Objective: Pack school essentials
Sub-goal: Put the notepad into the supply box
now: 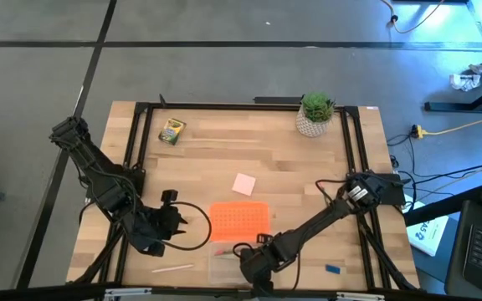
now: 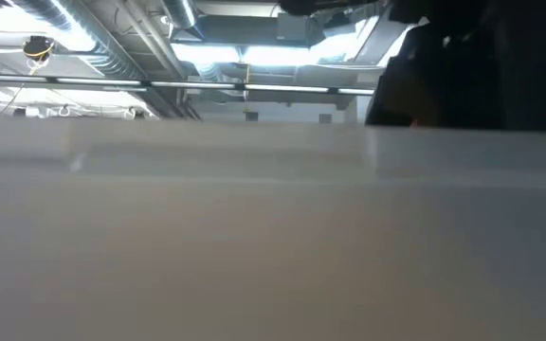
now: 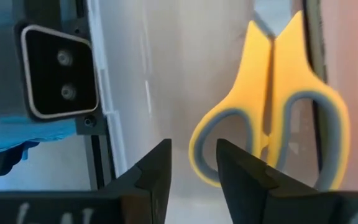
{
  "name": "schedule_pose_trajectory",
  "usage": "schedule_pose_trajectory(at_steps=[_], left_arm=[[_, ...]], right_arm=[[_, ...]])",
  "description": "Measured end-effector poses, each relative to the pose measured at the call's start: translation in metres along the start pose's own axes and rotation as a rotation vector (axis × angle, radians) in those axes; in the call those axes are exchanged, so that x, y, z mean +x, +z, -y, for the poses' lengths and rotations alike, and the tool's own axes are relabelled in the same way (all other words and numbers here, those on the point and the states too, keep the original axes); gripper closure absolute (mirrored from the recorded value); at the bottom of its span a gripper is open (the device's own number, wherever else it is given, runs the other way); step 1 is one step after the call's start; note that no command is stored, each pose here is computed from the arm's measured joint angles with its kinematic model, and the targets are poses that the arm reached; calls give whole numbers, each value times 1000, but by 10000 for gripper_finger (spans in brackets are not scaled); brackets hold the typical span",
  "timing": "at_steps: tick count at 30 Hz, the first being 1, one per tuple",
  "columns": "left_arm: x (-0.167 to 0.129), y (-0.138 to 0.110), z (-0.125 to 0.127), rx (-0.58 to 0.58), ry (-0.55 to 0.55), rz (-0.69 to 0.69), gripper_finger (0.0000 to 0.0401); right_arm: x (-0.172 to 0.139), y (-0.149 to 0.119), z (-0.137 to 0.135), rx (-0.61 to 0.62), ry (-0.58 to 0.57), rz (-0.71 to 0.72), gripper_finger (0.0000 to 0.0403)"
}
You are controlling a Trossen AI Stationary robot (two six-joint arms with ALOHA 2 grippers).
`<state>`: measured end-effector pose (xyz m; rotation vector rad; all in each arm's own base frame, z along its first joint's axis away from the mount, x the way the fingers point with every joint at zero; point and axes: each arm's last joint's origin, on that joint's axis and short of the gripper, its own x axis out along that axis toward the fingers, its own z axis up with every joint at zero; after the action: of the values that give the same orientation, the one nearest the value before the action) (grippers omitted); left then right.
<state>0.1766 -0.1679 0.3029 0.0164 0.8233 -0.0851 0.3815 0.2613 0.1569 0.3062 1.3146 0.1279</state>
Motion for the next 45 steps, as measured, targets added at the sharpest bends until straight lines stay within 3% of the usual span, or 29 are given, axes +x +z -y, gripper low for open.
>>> schedule_pose_trajectory(at_steps=[8,18,32,37,42,45], left_arm=[[0,0,0,-2,0,0,297],[3,4,-7,-54,26,2,297],[15,18,-38,-136,128,0,297],[22,26,-60,-184,192,-2,297],[28,32,-83,-173,220,-32,297],[31,35,-100,-144,205,-68,297]], right_arm=[[-11,7,4,10,15,21,274],[-74,18,7,85,70,127,274],[-171,4,55,240,-333,280,274],[-183,15,81,213,-394,273,274],[-178,36,112,75,-469,238,274],[-179,46,128,68,-447,235,274]])
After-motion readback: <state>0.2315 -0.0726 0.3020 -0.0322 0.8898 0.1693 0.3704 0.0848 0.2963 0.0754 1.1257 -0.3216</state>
